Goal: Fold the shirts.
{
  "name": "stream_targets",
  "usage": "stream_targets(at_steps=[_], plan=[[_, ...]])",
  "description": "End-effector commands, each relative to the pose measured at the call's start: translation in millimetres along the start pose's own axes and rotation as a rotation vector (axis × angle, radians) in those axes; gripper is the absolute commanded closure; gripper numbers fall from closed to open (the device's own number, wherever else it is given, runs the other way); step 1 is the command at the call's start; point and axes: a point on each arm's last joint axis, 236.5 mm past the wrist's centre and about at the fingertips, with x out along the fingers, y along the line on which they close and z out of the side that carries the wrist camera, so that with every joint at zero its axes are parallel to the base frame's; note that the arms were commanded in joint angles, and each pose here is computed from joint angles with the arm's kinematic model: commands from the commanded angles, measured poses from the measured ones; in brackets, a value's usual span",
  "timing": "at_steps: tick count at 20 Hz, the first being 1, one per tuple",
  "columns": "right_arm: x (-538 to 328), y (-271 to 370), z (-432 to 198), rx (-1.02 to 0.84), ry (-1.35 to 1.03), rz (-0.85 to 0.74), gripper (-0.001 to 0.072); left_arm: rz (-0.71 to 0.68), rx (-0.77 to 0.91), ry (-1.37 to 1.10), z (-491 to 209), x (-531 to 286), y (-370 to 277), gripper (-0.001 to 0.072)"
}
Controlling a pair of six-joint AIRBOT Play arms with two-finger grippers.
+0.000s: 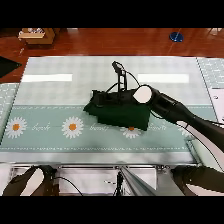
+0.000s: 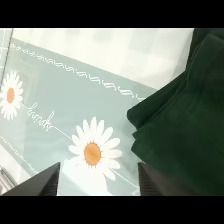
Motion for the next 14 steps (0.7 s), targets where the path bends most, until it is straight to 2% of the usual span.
stream_targets(at_steps=[1, 3, 4, 5, 6, 7, 8, 9, 10, 11, 14], plan=[[-44.5, -31.2, 6.1, -0.096, 0.048, -0.104, 0.0167, 0.052, 0.002, 0.024, -7.8, -0.2, 14.2, 0.0679], [-115.5, -86.0, 14.5, -0.133, 0.086, -0.295, 0.0167, 0.06, -0.015, 0.049, -16.7, 5.3, 21.3, 0.0673], [-161.7, -123.7, 14.7, -0.143, 0.11, -0.438, 0.017, 0.059, -0.026, 0.061, -21.5, 8.5, 24.0, 0.0615], [-208.8, -161.6, 10.8, -0.131, 0.138, -0.593, 0.0184, 0.06, -0.04, 0.077, -27.4, 12.3, 27.8, 0.0487], [-263.6, -202.3, 2.4, -0.102, 0.178, -0.771, 0.0184, 0.065, -0.05, 0.092, -33.2, 15.3, 32.0, 0.039], [-309.1, -233.4, -7.5, -0.056, 0.211, -0.905, 0.0184, 0.076, -0.057, 0.107, -38.6, 17.7, 37.0, 0.0372], [-342.1, -257.8, -20.3, 0.011, 0.228, -0.97, 0.0184, 0.087, -0.061, 0.12, -42.9, 19.3, 41.4, 0.0372], [-354.8, -273.7, -33.5, 0.101, 0.221, -0.957, 0.0181, 0.099, -0.062, 0.129, -45.8, 19.9, 45.1, 0.0372], [-352.1, -284.9, -48.5, 0.214, 0.191, -0.88, 0.0145, 0.115, -0.06, 0.136, -47.7, 19.5, 48.9, 0.0372], [-338.3, -289.9, -56.8, 0.31, 0.133, -0.77, 0.011, 0.124, -0.057, 0.139, -48.6, 19.1, 51.2, 0.0372], [-279.3, -279.1, -68.1, 0.481, -0.016, -0.413, 0.0109, 0.134, -0.055, 0.141, -49.1, 18.9, 53.7, 0.0372]])
